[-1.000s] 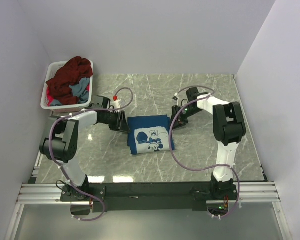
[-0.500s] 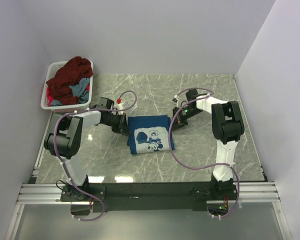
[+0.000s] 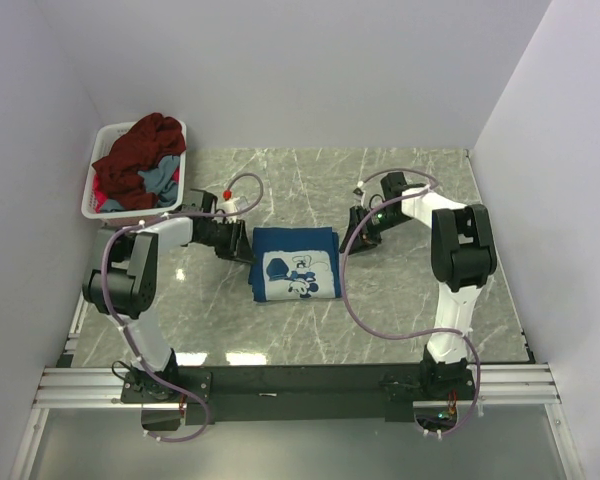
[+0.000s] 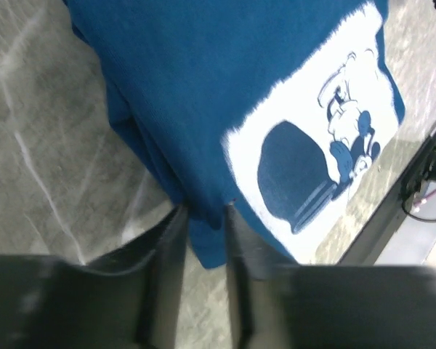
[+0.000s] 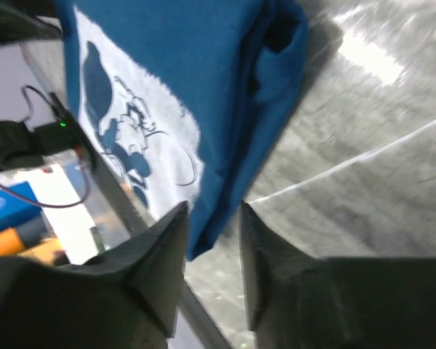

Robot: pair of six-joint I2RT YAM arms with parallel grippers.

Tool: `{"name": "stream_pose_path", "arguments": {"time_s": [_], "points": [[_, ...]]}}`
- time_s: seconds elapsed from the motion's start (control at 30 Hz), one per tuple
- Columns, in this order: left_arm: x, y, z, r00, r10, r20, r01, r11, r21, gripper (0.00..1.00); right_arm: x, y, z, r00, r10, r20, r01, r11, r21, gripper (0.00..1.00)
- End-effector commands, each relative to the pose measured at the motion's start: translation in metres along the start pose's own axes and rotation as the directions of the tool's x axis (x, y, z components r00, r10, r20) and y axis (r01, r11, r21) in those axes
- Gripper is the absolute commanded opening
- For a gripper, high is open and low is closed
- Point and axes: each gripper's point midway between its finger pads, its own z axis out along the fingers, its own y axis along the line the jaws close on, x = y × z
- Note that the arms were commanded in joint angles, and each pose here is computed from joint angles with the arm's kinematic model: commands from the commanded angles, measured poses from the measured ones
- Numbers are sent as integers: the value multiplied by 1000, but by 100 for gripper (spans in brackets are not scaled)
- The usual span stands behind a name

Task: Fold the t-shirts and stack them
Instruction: Fold the tshirt

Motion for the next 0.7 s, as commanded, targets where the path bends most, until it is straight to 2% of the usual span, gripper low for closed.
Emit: {"name": "stream_pose_path", "arguments": {"time_s": [0.0,0.07,0.3,0.43,0.5,0.53,0.57,0.6,0.67], "points": [[-4,-24,-19,998,66,24,-67,996,62,36,6,25,-16,998,-61,6,61,997,-45,45],[11,-33,-23,998,61,7,-62,993,99,42,25,29,-17,998,-55,-27,53,996,-72,44],[54,-46,-18,996,-1,-87,16,985,173,45,85,30,5,979,-47,-199,23,992,-121,34],[65,-51,-9,991,-2,-133,27,983,181,45,97,33,14,968,-56,-244,22,990,-139,34],[69,-54,-6,988,-10,-155,39,981,188,43,96,34,16,966,-56,-251,21,990,-141,27],[69,-47,-1,986,-21,-165,49,984,169,24,93,27,19,965,-41,-260,8,992,-126,9],[68,-46,-2,986,-25,-162,52,985,167,24,93,27,19,965,-40,-260,8,992,-125,9],[68,-40,0,985,-37,-167,63,986,152,12,90,23,18,966,-35,-255,6,994,-114,1],[61,-29,-1,986,-64,-153,84,988,132,4,85,10,18,968,-21,-249,2,997,-73,0]]}}
